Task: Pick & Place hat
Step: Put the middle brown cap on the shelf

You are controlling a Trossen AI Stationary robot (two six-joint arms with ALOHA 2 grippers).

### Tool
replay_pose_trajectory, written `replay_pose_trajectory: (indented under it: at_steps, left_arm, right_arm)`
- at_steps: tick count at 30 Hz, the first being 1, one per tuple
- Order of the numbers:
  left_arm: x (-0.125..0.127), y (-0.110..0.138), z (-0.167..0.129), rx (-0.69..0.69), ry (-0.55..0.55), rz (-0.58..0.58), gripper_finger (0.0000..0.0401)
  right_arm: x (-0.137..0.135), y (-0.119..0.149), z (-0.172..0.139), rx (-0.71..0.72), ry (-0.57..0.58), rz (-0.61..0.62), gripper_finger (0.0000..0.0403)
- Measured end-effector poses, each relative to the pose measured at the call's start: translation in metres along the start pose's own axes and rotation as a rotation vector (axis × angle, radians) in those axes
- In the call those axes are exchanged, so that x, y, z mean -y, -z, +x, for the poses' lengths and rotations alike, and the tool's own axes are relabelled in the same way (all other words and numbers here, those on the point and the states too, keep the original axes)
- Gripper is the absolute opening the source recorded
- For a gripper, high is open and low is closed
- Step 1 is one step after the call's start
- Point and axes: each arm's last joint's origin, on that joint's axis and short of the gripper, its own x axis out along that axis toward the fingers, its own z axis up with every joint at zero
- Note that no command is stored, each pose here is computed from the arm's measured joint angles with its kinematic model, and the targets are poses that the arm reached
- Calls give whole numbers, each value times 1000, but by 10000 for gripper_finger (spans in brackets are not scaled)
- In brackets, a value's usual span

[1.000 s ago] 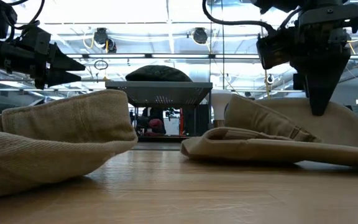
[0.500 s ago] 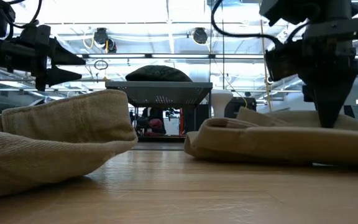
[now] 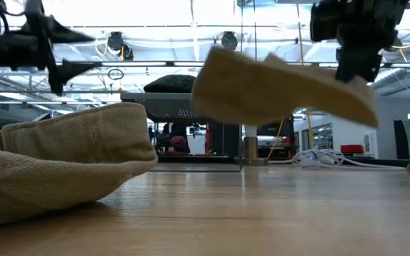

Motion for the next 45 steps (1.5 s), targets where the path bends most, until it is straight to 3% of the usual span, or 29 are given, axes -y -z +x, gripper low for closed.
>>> replay_pose_trajectory:
  at_steps: [5, 17, 25, 35, 40, 45]
  left_arm:
    - [12, -15, -2, 89, 126, 4, 294]
    - [55, -84, 7, 159, 233, 162, 294]
    - [78, -121, 52, 55, 302, 211, 294]
    - [107, -153, 117, 8, 471, 274, 294]
    - [122, -163, 144, 5, 527, 276, 294]
    - [134, -162, 175, -51, 592, 240, 294]
  right_arm:
    - [-3, -3, -20, 93, -98, -55, 7]
    - [-27, -27, -69, 508, -496, -131, 7]
    - [-43, -44, -105, 805, -826, -257, 7]
    - [-49, -53, -130, 978, -1116, -418, 7]
    - [-49, -57, -136, 1039, -1210, -510, 8]
    - [-48, -66, -125, 1037, -1199, -515, 7]
